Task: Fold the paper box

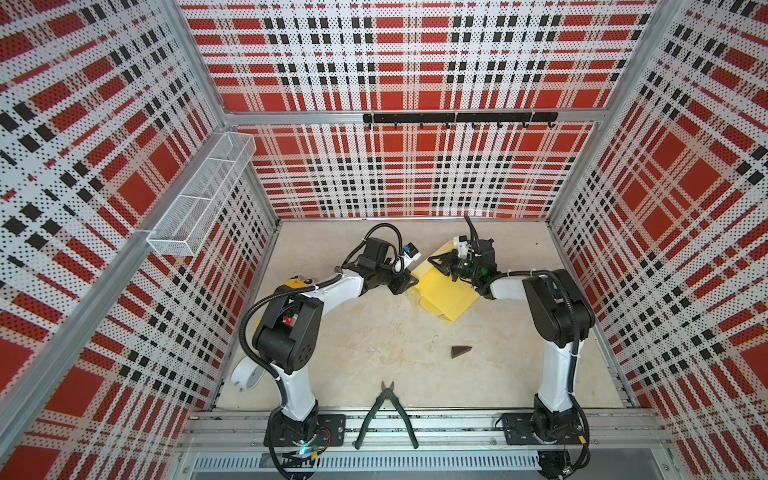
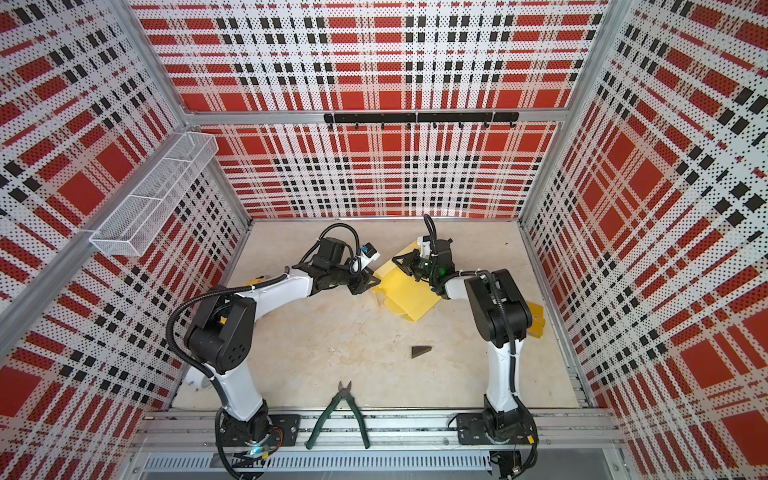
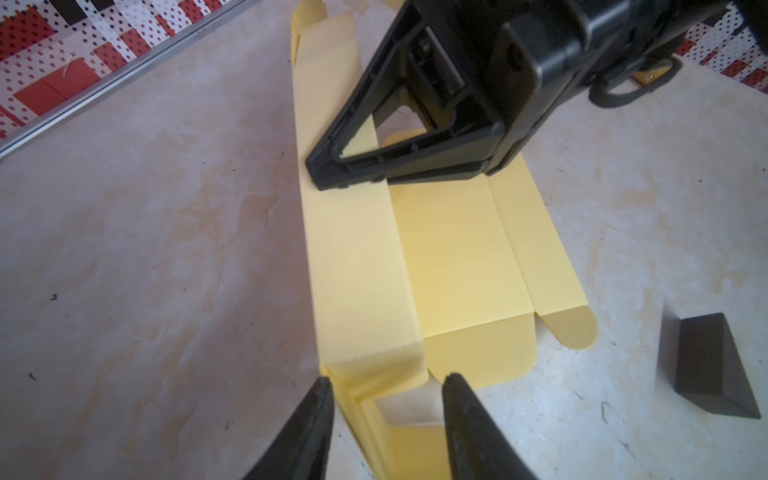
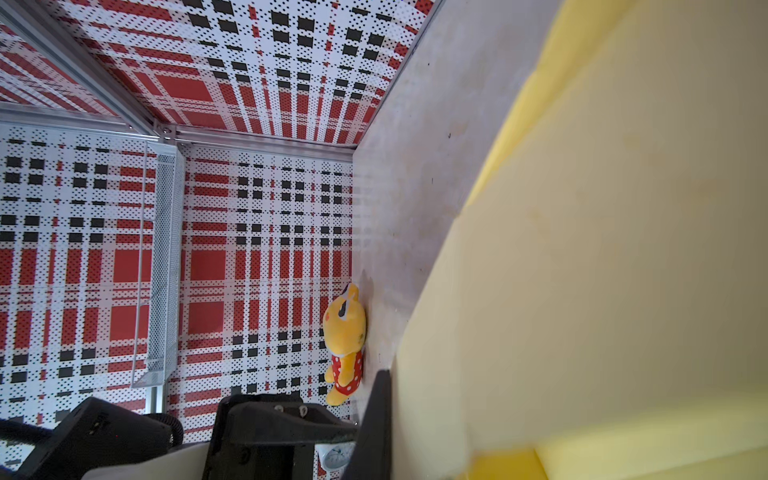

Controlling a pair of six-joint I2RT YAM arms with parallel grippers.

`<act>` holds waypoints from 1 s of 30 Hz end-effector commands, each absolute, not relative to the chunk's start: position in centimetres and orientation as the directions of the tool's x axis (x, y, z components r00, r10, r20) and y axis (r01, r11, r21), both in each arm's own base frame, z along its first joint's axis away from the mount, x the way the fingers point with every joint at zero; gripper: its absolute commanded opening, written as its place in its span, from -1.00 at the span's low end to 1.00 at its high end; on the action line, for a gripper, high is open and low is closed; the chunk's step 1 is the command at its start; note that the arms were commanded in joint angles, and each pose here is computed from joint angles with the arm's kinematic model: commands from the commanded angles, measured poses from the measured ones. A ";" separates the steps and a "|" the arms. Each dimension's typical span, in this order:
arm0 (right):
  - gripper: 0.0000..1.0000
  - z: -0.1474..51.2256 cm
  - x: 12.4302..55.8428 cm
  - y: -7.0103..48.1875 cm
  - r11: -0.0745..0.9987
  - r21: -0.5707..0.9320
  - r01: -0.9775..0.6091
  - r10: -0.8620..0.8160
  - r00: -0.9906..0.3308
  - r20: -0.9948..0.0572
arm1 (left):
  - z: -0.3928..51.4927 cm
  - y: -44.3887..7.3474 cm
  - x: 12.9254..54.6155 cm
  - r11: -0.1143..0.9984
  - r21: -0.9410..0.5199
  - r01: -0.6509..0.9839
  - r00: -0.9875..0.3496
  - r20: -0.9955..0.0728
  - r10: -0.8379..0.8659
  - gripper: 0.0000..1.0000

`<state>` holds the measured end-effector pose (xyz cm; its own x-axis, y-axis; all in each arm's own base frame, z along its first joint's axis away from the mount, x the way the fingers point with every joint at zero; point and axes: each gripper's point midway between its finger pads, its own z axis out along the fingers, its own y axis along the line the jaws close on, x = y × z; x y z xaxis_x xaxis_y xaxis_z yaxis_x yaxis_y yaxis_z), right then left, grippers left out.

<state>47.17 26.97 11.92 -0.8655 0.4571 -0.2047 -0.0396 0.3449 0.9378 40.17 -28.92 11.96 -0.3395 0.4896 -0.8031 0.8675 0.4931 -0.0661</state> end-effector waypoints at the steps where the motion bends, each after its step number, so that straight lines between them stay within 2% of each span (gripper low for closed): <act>1: -1.00 10.0 46.4 27.7 0.409 0.913 -0.013 0.400 -0.896 -0.192 | 12.2 -30.2 40.5 0.464 -0.069 0.883 -0.316 -0.818 0.480 -0.03; 4: -1.00 9.6 46.7 27.9 0.407 0.913 -0.011 0.396 -0.899 -0.187 | 12.2 -30.0 40.6 0.470 -0.069 0.880 -0.322 -0.815 0.483 -0.02; 8: -1.00 9.4 47.1 27.2 0.420 0.907 -0.012 0.397 -0.897 -0.195 | 15.1 -29.0 39.9 0.470 -0.087 0.878 -0.317 -0.843 0.435 0.01; 14: -1.00 11.6 47.7 26.3 0.387 0.918 -0.088 0.393 -0.885 -0.251 | 20.1 -26.1 38.4 0.409 -0.045 0.912 -0.221 -0.892 0.394 0.12; 18: -1.00 12.7 47.6 26.4 0.362 0.925 -0.114 0.382 -0.887 -0.258 | 18.9 -22.5 39.4 0.444 0.015 0.896 -0.194 -0.886 0.421 0.15; 21: -1.00 14.0 47.4 26.3 0.306 0.945 -0.111 0.392 -0.890 -0.232 | 18.2 -21.3 39.3 0.426 0.094 0.900 -0.137 -0.866 0.480 0.14; 25: -1.00 17.0 46.8 26.4 0.229 0.963 -0.139 0.386 -0.896 -0.221 | 17.8 -22.2 37.1 0.278 0.198 0.940 0.027 -0.855 0.518 0.17; 30: -1.00 18.3 46.1 26.6 0.214 0.965 -0.153 0.355 -0.908 -0.223 | 15.6 -23.6 36.2 0.147 0.253 0.956 0.130 -0.818 0.561 0.20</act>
